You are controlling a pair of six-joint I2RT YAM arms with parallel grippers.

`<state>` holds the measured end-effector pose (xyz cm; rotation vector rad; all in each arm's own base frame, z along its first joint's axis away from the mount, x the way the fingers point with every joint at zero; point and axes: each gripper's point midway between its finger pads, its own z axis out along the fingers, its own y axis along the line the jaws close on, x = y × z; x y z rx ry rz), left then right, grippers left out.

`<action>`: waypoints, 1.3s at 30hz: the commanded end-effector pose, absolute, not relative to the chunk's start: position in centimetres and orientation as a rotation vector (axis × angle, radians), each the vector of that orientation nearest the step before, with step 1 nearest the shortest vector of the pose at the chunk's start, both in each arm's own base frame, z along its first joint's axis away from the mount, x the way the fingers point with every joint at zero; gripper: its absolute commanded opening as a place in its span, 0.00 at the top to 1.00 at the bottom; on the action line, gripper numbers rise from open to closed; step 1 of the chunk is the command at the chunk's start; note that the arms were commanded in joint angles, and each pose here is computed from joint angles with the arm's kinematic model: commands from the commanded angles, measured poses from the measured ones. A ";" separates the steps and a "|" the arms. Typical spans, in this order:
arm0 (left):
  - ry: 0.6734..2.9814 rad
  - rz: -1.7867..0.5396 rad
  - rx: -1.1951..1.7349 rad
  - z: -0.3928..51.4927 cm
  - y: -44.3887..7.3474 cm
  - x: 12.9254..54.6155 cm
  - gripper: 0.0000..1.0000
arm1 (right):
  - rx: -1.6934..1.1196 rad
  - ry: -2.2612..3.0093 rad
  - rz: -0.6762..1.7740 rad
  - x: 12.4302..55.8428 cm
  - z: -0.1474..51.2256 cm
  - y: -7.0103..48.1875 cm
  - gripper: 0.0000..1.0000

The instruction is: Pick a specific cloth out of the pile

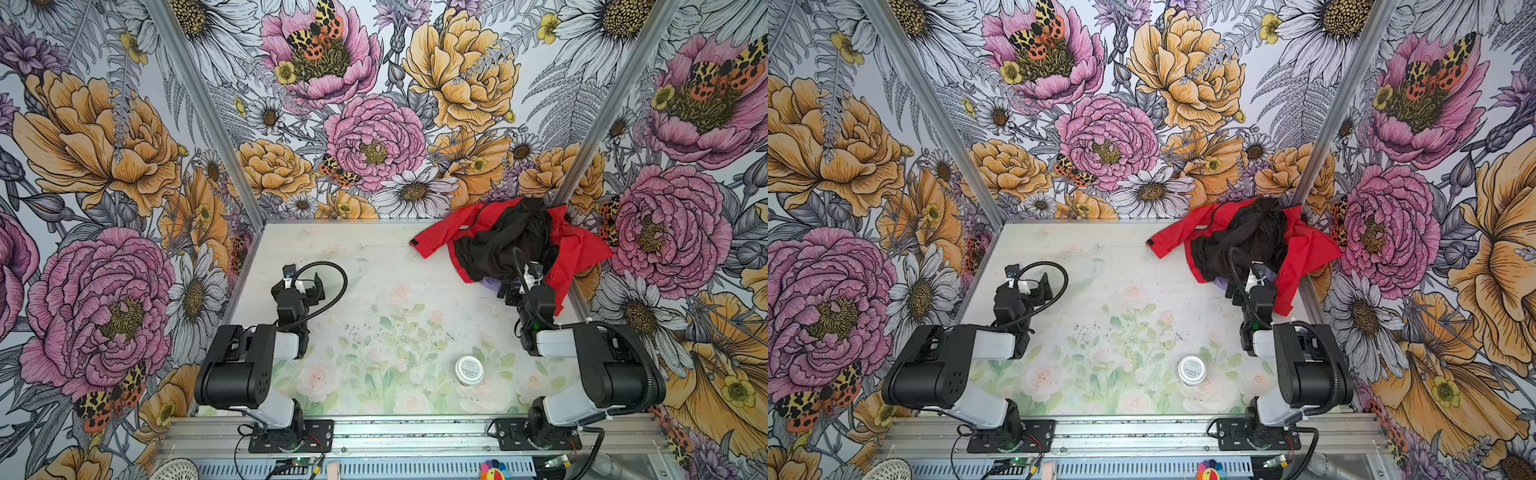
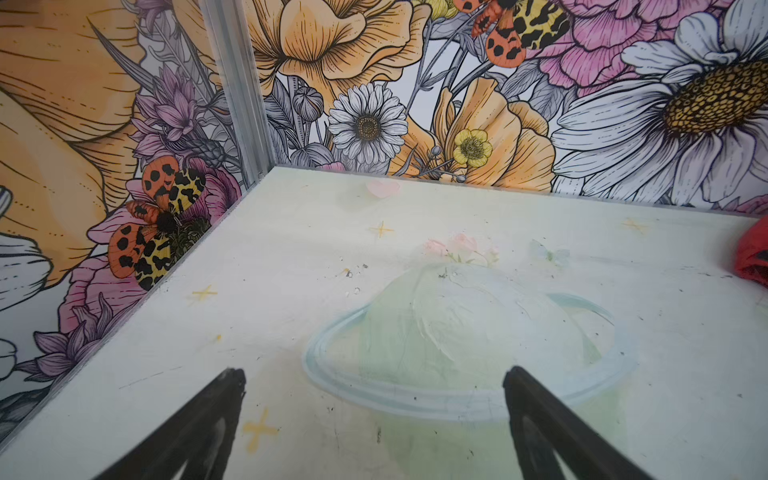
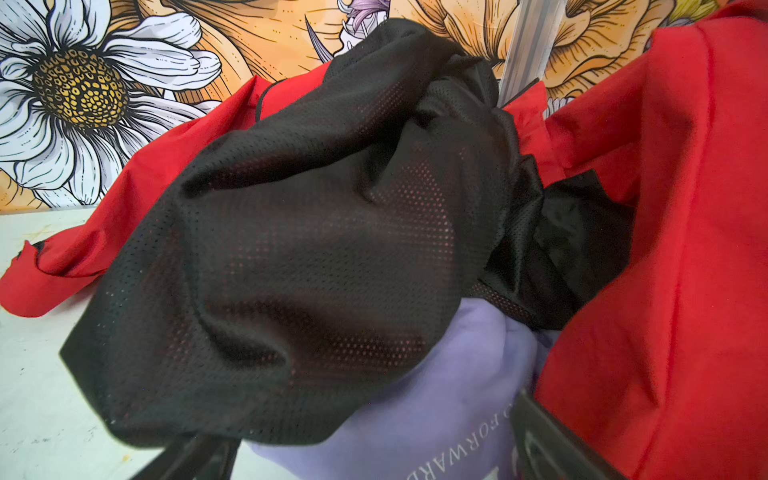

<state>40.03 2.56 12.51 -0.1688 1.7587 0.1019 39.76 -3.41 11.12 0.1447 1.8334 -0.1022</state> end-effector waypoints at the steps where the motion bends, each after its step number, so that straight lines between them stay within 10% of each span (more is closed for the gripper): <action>1: 1.747 0.085 -0.147 13.0 2.3 40.5 0.01 | 0.144 1.816 -0.101 39.9 11.5 -3.4 0.00; 39: 1.747 0.087 -0.149 13.0 2.3 40.4 0.01 | 0.128 1.820 -0.093 39.9 11.5 -3.1 0.00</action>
